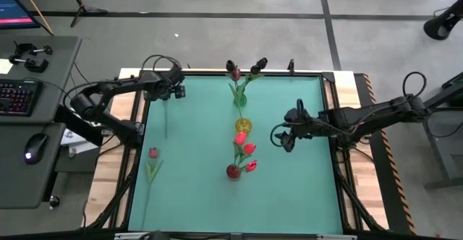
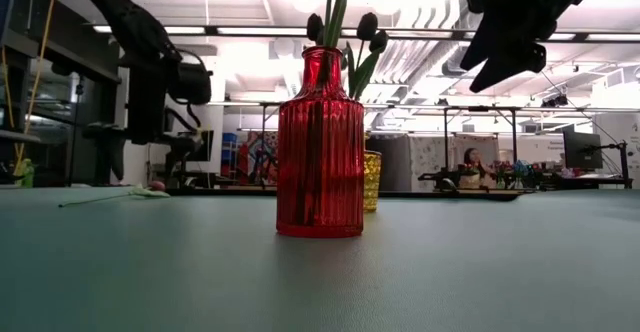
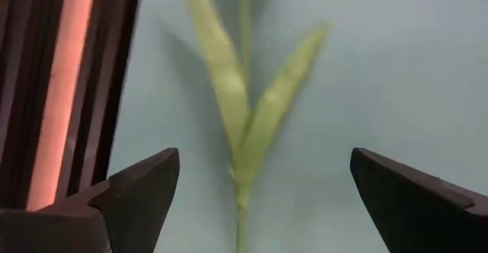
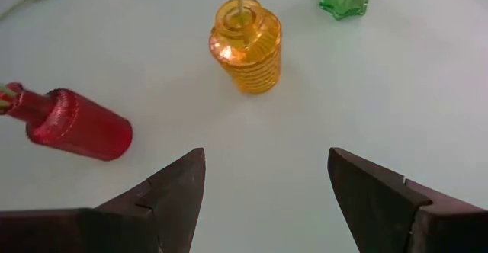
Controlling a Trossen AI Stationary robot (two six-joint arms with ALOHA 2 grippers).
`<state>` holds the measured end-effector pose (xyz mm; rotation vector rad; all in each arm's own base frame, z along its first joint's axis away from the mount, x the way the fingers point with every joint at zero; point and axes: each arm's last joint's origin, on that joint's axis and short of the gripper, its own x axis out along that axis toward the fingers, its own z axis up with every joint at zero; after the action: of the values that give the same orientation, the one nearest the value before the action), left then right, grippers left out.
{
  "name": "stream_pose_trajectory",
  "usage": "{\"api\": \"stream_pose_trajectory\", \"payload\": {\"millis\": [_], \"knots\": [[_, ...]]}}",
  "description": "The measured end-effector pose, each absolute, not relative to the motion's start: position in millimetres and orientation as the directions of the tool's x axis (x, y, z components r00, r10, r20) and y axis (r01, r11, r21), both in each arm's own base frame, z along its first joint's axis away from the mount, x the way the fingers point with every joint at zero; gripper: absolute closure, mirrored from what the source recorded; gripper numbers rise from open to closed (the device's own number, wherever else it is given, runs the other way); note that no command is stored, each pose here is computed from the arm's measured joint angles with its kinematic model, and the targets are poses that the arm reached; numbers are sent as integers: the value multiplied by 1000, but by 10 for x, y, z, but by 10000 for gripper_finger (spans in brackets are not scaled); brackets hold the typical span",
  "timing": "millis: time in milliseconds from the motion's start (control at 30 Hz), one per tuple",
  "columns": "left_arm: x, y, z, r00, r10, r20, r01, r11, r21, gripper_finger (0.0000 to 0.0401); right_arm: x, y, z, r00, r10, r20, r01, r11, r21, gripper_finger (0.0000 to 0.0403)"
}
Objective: Sort flowers into vase by color
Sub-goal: Put the top red tulip into the yellow vase
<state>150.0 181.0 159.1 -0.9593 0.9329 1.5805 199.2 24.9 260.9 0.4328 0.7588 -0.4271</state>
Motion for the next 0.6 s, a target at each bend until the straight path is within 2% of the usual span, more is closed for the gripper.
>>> {"api": "stream_pose_trajectory", "payload": {"millis": [167, 300, 467, 600], "knots": [[1457, 1903, 1507, -179, 340, -923, -958, -275, 84, 32, 1982, 316, 2609, 656, -189, -731, 486, 846, 217, 137], [1465, 1956, 1421, -156, 309, -938, -954, -292, 63, 58, 1973, 367, 2609, 660, -174, -731, 469, 855, 220, 137], [1501, 1991, 1290, -144, 253, -957, -954, -294, 66, 144, 1963, 412, 2609, 665, -165, -729, 455, 863, 220, 137], [1524, 1993, 1271, -119, 240, -963, -963, -266, 53, 259, 1957, 437, 2610, 668, -169, -725, 476, 846, 241, 137]]}}
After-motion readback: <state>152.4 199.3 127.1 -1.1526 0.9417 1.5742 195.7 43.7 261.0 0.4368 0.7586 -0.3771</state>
